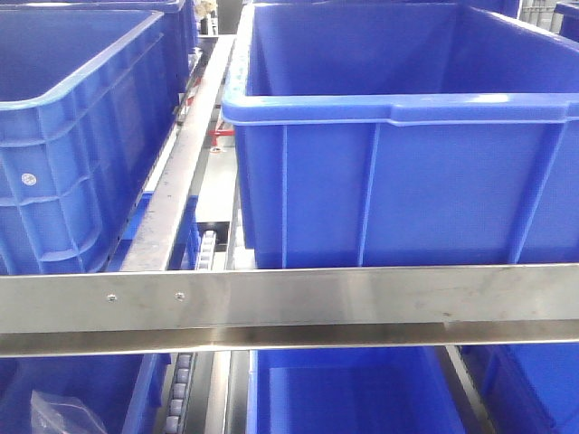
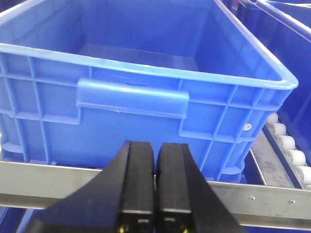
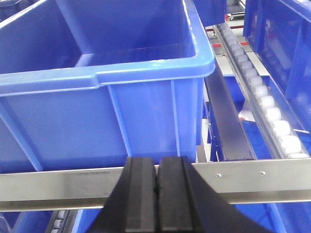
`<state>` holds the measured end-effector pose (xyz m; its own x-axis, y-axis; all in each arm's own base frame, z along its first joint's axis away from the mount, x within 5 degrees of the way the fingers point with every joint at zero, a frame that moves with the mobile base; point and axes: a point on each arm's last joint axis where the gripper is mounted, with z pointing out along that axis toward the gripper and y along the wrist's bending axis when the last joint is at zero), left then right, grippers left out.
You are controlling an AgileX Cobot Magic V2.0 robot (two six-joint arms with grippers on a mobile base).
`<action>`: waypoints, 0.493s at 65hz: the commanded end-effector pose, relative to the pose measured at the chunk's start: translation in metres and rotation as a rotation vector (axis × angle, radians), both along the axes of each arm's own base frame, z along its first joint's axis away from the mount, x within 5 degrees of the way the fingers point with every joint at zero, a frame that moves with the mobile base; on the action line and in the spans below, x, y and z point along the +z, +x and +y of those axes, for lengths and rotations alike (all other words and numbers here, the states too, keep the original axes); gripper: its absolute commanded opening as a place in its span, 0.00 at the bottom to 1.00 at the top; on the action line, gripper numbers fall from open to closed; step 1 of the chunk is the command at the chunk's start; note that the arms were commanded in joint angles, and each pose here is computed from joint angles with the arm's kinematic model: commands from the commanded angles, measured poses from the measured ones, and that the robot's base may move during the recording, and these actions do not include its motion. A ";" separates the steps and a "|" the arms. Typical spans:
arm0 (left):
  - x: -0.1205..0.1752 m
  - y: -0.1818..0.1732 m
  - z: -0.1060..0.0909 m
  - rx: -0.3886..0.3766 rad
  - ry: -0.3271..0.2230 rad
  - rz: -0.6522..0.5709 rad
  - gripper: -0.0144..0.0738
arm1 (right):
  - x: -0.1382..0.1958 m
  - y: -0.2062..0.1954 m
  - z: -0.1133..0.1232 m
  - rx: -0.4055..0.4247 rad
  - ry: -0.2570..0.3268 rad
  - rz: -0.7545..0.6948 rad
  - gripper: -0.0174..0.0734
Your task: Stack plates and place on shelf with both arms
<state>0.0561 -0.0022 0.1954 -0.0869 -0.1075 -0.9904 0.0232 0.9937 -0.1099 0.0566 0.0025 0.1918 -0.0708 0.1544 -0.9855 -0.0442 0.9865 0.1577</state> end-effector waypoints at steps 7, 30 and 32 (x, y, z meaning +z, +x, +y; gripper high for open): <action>0.008 -0.001 0.001 0.008 -0.017 -0.103 0.26 | 0.009 -0.001 0.001 0.005 0.000 -0.108 0.21; 0.008 -0.001 0.001 0.011 0.028 -0.104 0.26 | 0.009 -0.001 0.001 0.005 0.000 -0.108 0.21; 0.008 -0.001 0.001 0.011 0.028 -0.104 0.26 | 0.009 -0.001 0.001 0.005 0.000 -0.108 0.21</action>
<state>0.0561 -0.0019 0.1954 -0.0863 -0.0848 -0.9927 0.0213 0.9960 -0.0869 0.0566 0.0025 0.1918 -0.0708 0.1544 -0.9855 -0.0442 0.9865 0.1577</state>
